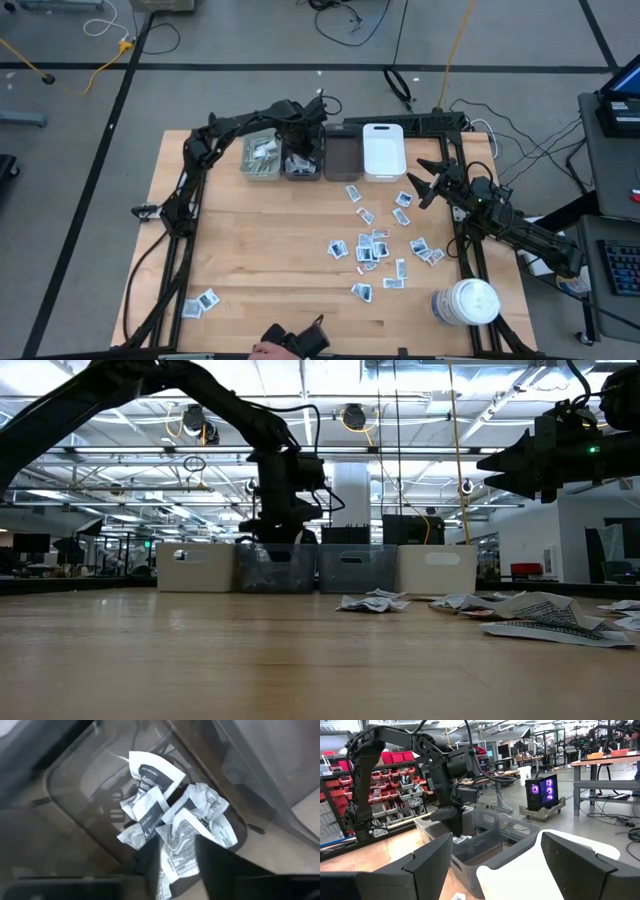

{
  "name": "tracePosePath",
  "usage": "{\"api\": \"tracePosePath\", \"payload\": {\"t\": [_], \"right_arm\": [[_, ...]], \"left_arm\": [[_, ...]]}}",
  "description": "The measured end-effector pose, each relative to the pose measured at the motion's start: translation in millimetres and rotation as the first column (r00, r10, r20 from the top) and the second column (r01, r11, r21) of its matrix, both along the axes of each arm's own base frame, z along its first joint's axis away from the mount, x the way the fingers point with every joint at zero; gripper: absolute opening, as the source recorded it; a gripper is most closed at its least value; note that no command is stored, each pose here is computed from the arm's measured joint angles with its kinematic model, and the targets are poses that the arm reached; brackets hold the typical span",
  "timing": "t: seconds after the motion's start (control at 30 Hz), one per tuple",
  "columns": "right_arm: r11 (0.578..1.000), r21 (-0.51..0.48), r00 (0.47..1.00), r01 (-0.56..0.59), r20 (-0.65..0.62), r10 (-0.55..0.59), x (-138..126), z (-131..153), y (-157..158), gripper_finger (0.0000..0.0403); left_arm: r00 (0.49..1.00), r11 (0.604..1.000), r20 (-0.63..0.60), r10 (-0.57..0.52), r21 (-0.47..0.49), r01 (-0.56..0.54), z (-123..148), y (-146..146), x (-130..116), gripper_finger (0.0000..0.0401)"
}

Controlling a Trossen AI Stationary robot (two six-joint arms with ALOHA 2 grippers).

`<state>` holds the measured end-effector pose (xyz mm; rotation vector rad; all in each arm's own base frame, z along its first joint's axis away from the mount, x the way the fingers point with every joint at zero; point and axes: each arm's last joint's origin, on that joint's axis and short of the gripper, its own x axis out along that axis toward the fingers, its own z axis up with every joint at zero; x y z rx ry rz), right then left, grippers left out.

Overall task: Pick & Place First Aid Supplies
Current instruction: Put the towelette pack into the left black bin

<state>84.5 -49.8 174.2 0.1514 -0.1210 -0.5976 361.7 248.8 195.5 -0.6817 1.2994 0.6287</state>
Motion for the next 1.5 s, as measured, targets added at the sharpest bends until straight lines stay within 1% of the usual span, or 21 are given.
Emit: {"api": "tracePosePath", "payload": {"t": [0.13,0.23,0.33,0.47,0.6,0.73,0.83,1.0,1.1,1.27,1.43,1.5], "right_arm": [[1.000,0.001,1.000,0.000,0.000,0.000,0,0,0,0.0297],[1.000,0.000,1.000,0.000,0.000,0.000,0,0,0,0.0297],[1.000,0.001,1.000,0.001,0.000,-0.001,0,0,0,0.0297],[1.000,0.000,1.000,0.000,0.000,0.000,0,0,0,0.0297],[1.000,0.000,1.000,0.000,0.000,0.000,0,0,0,0.0297],[1.000,0.000,1.000,0.000,0.000,0.000,0,0,0,0.0297],[1.000,0.000,1.000,0.000,0.000,0.000,0,0,0,0.0297],[1.000,0.000,1.000,0.000,0.000,0.000,0,0,0,0.0297],[1.000,0.000,1.000,0.000,0.000,0.000,0,0,0,0.0297],[1.000,0.001,1.000,0.000,-0.001,0.000,0,0,0,0.0297],[1.000,0.000,1.000,0.000,0.000,0.000,0,0,0,0.0297],[1.000,0.000,1.000,0.000,0.000,0.000,0,0,0,0.0297]], "left_arm": [[1.000,1.000,0.006,0.004,-0.008,-0.004,0,0,0,0.0211],[1.000,1.000,0.011,-0.003,-0.012,0.003,0,0,0,0.0260],[1.000,1.000,0.011,-0.003,-0.014,0.003,0,0,0,0.0292],[1.000,1.000,0.006,0.003,-0.019,-0.002,7,-2,-3,0.0314],[0.999,1.000,0.035,-0.006,0.020,0.005,33,-10,-9,0.0318],[0.997,0.998,0.064,-0.032,0.057,0.028,57,-23,-12,0.0310],[0.997,0.998,0.067,-0.038,0.056,0.034,71,-35,-16,0.0301],[0.998,0.999,0.056,-0.034,0.037,0.032,85,-54,-23,0.0287],[0.997,0.999,0.065,-0.034,0.032,0.032,82,-69,-31,0.0281],[0.997,1.000,0.078,-0.019,0.012,0.018,70,-106,-49,0.0279],[0.999,0.999,0.048,0.021,-0.031,-0.020,57,-142,-71,0.0277],[0.999,0.998,0.044,0.028,-0.062,-0.026,53,-158,-78,0.0274]]}}
